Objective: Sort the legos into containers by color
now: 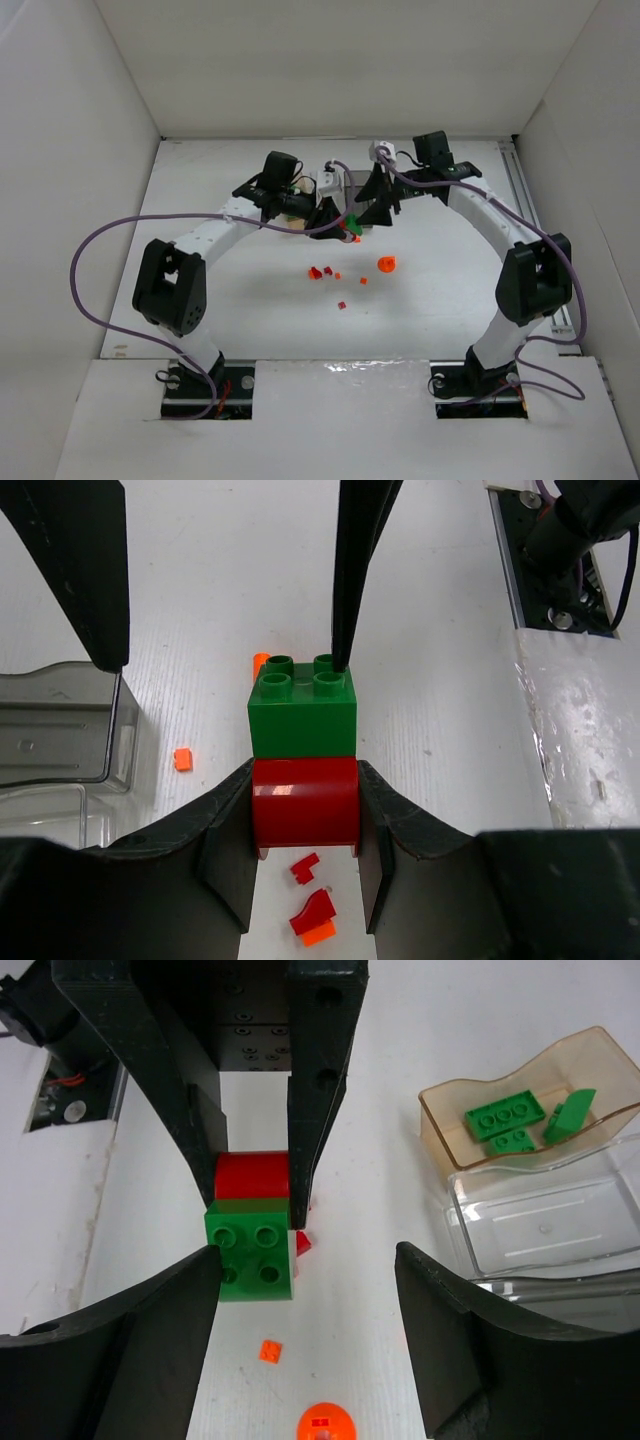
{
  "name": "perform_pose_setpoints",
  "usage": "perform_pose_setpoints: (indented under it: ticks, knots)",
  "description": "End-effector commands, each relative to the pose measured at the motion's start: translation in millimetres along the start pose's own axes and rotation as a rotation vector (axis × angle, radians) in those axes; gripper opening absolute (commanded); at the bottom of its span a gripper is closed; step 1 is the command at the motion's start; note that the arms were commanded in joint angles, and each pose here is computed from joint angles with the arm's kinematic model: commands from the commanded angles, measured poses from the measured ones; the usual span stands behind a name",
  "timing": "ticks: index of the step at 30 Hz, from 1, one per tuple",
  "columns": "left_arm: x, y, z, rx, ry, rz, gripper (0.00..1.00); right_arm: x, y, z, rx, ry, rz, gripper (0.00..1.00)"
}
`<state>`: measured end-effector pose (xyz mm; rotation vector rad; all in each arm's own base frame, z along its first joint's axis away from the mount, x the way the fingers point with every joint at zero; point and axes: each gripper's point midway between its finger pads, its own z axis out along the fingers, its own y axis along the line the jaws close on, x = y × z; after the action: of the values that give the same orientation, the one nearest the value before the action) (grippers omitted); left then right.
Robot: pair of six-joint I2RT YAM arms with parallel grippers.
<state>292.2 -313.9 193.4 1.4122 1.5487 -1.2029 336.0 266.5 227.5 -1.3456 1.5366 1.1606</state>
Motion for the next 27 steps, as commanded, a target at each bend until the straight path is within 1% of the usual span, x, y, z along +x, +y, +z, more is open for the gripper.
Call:
perform_pose_setpoints:
  ticks: [1,5,13,16,17,18,20,21,23,25,27]
  knots:
    - [-28.9,-6.2,-3.4,0.024,-0.048,0.072,0.00,-10.6,6.0,-5.1,0.007,0.019,-0.086,0.75]
    - [-27.1,-4.3,-1.8,0.024,-0.048,0.061,0.00,-10.1,20.3,1.2,-0.030,0.032,-0.128,0.72]
    - [-30.2,-3.1,-1.6,0.021,-0.057,0.060,0.00,-4.7,36.5,10.7,-0.068,0.051,-0.148,0.72]
    - [-30.2,-3.1,-1.6,0.021,-0.057,0.060,0.00,-7.9,35.8,10.3,-0.065,0.048,-0.156,0.66]
    - [-30.2,-3.1,-1.6,0.021,-0.057,0.060,0.00,-7.9,35.8,10.3,-0.065,0.048,-0.156,0.63]
    - [-30.2,-3.1,-1.6,0.021,-0.057,0.060,0.00,-7.9,35.8,10.3,-0.065,0.048,-0.156,0.55]
    - [-26.7,-3.8,-1.0,0.022,-0.053,0.052,0.00,-8.3,33.6,11.2,-0.065,0.048,-0.156,0.43]
    - [-26.0,-2.3,-1.1,0.014,-0.049,0.052,0.00,-8.3,33.6,11.2,-0.065,0.048,-0.156,0.23]
    - [-26.0,-2.3,-1.1,0.014,-0.049,0.052,0.00,-7.1,29.2,10.8,-0.046,0.060,-0.165,0.08]
    - [-26.0,-2.7,-1.2,0.014,-0.049,0.042,0.00,-5.9,27.4,10.4,-0.036,0.068,-0.166,0.00]
    - [-23.1,-1.0,-0.6,0.006,-0.045,0.042,0.00,-5.8,27.4,10.4,-0.036,0.068,-0.166,0.00]
